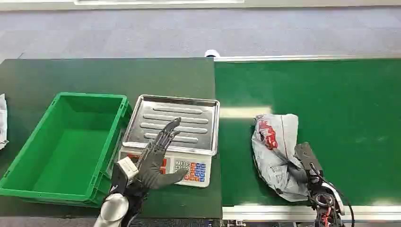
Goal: Moved the parcel from conveyor to table for the left to box.
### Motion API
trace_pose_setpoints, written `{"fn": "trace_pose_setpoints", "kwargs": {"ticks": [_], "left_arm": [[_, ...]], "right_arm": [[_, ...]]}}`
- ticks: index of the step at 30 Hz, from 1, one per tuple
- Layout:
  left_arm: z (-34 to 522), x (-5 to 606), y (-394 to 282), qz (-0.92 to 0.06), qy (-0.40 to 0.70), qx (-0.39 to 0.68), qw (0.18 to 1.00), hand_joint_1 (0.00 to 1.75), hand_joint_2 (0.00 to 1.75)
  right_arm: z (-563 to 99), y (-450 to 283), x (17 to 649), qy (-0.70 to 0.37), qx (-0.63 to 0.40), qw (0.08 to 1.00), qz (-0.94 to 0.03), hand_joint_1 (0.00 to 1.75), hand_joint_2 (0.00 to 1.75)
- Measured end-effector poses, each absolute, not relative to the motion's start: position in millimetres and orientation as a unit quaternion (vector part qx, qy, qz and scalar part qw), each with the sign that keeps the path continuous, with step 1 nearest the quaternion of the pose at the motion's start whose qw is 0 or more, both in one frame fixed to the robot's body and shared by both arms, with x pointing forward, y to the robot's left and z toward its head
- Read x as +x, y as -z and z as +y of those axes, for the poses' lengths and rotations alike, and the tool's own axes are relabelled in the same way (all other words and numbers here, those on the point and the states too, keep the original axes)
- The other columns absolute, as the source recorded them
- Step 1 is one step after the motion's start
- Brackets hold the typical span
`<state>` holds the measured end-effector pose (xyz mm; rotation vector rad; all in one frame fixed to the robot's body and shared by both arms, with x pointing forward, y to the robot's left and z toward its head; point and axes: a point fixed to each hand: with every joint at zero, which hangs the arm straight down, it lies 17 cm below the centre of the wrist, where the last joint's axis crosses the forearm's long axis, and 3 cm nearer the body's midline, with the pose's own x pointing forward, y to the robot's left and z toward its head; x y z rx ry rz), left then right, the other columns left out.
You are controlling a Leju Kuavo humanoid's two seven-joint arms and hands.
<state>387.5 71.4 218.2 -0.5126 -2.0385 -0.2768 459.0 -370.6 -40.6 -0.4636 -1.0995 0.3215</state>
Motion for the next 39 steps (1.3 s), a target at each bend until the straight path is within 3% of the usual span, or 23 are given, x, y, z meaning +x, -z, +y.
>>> {"fn": "trace_pose_setpoints", "kwargs": {"ticks": [9,19,25,33,39], "left_arm": [[77,385,-217,-0.84,0.111,-0.203,0.49,0.0,1.75],[80,383,-222,-0.845,0.107,-0.199,0.485,0.0,1.75],[82,384,-222,-0.845,0.104,-0.198,0.486,0.0,1.75],[84,385,-229,-0.855,0.096,-0.196,0.47,0.0,1.75],[77,391,-236,-0.857,0.098,-0.207,0.461,0.0,1.75]], "right_arm": [[-339,20,464,-0.152,-0.184,0.798,-0.554,1.75,1.75],[-369,-61,482,-0.056,-0.248,0.699,-0.669,1.75,1.75],[-372,-78,481,-0.043,-0.252,0.679,-0.688,1.75,1.75],[-391,-165,449,0.037,-0.29,0.521,-0.802,1.75,1.75],[-354,-230,436,-0.015,-0.289,0.427,-0.857,1.75,1.75]]}}
